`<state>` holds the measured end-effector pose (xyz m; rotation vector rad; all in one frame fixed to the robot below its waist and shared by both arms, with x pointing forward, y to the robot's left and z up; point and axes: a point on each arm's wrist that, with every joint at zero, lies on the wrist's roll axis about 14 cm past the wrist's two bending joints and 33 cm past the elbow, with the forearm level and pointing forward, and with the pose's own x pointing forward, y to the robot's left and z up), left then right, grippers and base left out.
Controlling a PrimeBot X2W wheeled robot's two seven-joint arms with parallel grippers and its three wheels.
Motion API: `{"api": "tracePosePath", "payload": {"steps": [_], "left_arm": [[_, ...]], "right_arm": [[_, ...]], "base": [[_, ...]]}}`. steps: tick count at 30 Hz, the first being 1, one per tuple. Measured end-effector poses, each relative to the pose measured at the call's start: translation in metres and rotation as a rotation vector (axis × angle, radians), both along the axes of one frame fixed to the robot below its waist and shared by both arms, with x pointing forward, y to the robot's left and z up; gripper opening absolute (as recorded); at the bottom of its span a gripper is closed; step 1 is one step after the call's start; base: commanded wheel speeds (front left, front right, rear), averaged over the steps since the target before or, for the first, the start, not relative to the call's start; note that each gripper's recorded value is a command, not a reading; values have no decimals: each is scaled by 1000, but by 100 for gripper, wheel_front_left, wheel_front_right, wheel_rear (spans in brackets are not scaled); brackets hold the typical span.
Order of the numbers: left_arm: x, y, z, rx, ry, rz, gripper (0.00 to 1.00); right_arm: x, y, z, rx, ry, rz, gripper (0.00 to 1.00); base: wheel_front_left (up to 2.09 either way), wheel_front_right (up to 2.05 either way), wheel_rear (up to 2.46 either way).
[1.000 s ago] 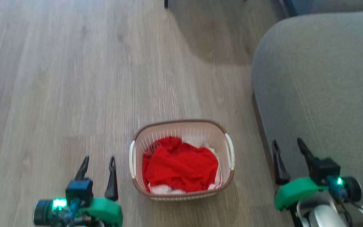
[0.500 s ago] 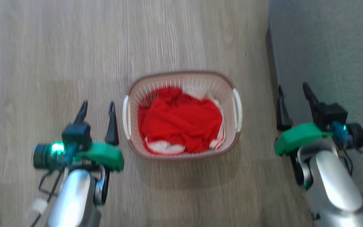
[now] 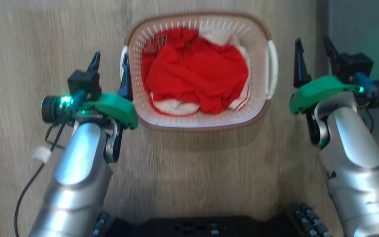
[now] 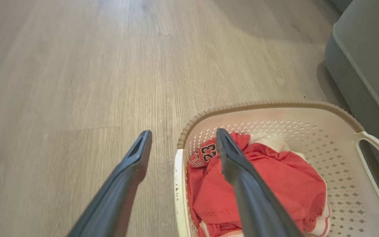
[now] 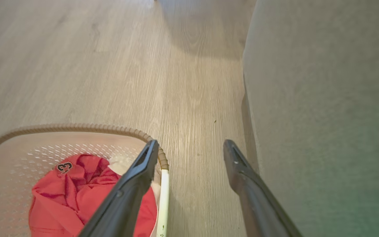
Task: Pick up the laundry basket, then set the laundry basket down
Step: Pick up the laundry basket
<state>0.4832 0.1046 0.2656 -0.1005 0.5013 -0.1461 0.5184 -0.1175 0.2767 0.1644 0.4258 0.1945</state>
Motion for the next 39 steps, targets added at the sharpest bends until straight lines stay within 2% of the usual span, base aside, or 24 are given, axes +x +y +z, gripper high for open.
{"api": "tracePosePath", "payload": {"steps": [7,12,31,36,39], "left_arm": [[-17,0,-59,-11,157,-1,100],[-29,0,-80,-14,218,-3,100],[-28,-9,-131,21,335,-73,100],[-28,-13,-136,34,346,-105,100],[-30,-13,-140,48,355,-117,100]], "right_arm": [[-10,14,-64,34,137,20,100],[-25,25,-92,52,210,40,100],[-31,40,-139,58,305,91,100],[-29,42,-143,58,308,100,76],[-31,43,-146,58,317,103,48]], "base": [[0,0,0],[0,0,0],[0,0,0],[0,0,0],[0,0,0]]}}
